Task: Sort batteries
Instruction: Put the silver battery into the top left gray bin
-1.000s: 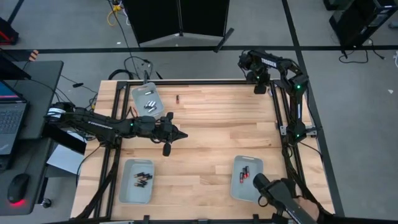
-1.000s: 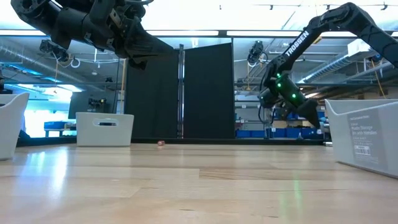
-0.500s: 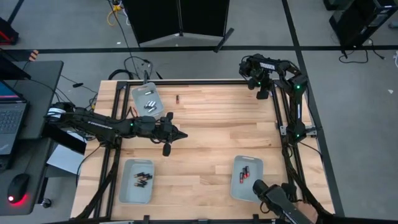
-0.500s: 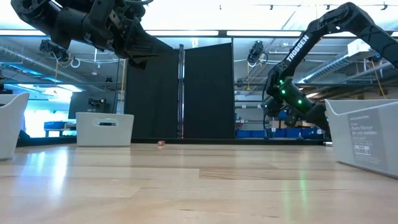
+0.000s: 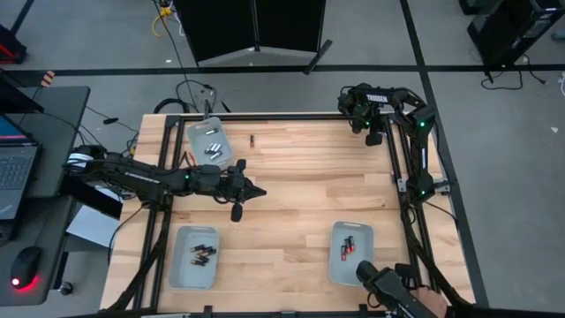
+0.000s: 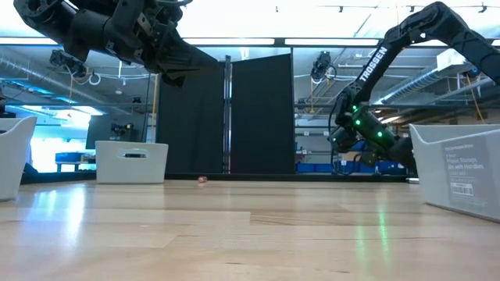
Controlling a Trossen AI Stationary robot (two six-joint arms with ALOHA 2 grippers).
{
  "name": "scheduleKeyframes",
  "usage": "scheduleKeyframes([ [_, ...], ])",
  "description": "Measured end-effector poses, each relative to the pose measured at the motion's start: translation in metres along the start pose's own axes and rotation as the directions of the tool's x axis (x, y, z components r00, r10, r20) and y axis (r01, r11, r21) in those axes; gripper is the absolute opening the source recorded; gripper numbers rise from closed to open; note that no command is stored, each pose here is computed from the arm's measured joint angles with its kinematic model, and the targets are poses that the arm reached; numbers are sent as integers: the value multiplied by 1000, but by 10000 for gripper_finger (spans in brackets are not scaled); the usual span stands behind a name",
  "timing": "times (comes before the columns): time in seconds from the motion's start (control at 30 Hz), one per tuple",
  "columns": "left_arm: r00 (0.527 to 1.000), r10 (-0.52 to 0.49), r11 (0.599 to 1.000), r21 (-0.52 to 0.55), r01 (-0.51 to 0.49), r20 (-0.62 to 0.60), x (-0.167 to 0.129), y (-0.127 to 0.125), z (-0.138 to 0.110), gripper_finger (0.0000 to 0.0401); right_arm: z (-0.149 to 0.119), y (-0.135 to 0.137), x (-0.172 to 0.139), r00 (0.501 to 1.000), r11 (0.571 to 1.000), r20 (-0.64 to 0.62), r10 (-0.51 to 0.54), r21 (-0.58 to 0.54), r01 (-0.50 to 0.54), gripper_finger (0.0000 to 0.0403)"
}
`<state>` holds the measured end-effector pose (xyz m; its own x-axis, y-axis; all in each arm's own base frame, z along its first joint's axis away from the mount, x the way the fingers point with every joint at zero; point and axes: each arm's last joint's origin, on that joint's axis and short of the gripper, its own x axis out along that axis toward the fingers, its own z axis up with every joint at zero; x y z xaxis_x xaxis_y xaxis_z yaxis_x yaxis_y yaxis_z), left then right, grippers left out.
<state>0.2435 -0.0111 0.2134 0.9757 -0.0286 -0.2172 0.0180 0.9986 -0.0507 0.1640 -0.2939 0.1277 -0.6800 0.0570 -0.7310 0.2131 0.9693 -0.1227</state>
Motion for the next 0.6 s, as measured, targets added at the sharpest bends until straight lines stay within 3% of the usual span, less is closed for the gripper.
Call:
scheduleKeyframes([
  [0.23, 1000, 0, 1000, 0, 0, 2, 0, 0, 0, 5, 13, 0, 11, 1000, 1000, -13, 22, -20, -22, 8],
  [0.6, 1000, 0, 1000, 0, 0, 9, 0, 0, 1, 5, 12, -11, -11, 992, 997, 94, 79, 10, -80, 8],
])
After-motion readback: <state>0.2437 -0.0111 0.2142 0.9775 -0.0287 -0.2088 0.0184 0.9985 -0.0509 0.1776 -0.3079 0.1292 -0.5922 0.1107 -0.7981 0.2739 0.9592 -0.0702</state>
